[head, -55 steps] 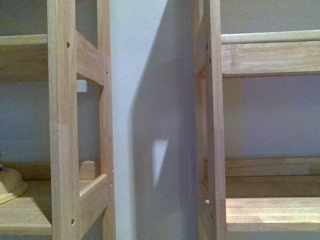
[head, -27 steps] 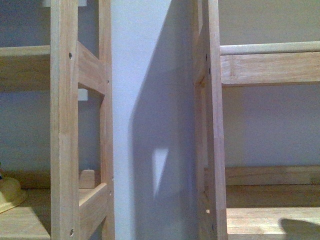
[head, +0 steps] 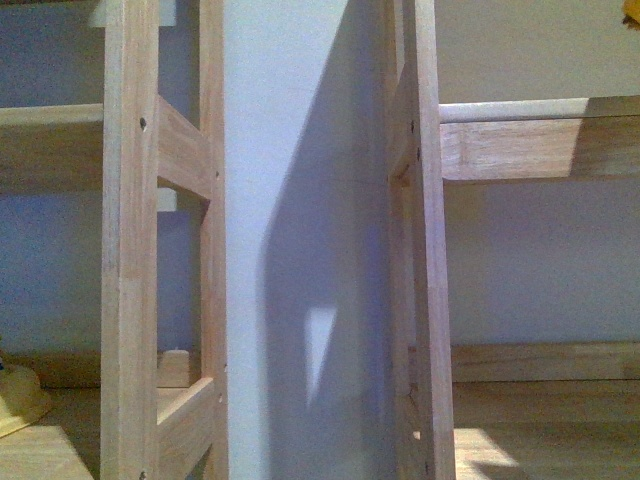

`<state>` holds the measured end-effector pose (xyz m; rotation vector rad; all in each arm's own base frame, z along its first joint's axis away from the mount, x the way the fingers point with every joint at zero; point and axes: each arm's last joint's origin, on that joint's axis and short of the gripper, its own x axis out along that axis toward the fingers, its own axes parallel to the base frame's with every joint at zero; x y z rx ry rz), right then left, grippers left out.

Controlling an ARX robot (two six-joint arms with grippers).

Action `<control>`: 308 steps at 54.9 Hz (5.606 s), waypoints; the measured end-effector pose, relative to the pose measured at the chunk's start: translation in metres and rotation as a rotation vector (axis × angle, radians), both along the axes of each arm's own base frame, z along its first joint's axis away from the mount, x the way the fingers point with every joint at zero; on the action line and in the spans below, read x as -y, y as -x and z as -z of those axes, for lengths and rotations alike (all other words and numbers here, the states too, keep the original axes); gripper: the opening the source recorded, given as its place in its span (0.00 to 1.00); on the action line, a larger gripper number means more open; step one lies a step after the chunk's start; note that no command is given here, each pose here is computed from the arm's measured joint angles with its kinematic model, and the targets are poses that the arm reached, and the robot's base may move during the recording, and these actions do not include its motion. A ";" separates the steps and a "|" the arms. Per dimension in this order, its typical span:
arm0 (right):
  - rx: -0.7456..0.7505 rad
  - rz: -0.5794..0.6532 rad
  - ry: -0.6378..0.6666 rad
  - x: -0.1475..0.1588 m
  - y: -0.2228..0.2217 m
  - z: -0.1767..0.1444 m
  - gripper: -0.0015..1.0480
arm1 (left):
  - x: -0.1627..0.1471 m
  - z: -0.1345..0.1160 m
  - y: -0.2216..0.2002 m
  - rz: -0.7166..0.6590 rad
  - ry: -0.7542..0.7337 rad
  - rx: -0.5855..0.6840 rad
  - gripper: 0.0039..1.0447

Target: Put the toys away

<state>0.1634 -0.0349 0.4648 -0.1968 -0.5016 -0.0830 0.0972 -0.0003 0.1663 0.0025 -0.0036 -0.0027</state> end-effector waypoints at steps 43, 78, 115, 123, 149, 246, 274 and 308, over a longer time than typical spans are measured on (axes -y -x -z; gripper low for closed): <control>0.003 -0.153 -0.025 0.009 -0.085 -0.052 0.10 | 0.000 0.000 0.000 0.000 0.000 0.000 0.94; -0.028 -0.235 -0.169 0.011 -0.178 -0.061 0.10 | 0.000 0.000 0.000 0.000 0.000 0.000 0.94; -0.059 -0.366 -0.379 -0.021 -0.236 -0.060 0.10 | 0.000 0.000 0.000 0.000 0.000 0.000 0.94; -0.065 -0.383 -0.399 -0.027 -0.240 -0.058 0.10 | 0.000 0.000 0.000 0.000 0.000 0.000 0.94; -0.099 -0.398 -0.428 -0.035 -0.246 -0.054 0.23 | 0.000 0.000 0.000 0.000 0.000 0.000 0.94; 0.265 0.050 -0.224 -0.014 -0.013 -0.034 0.98 | 0.000 0.000 0.000 0.000 0.000 0.000 0.94; -0.008 0.000 -0.341 -0.005 0.050 0.099 0.98 | 0.000 0.000 0.000 0.000 0.000 0.000 0.94; -0.476 -0.098 -0.259 -0.020 0.050 0.176 0.74 | 0.000 0.000 0.000 0.000 0.000 0.000 0.94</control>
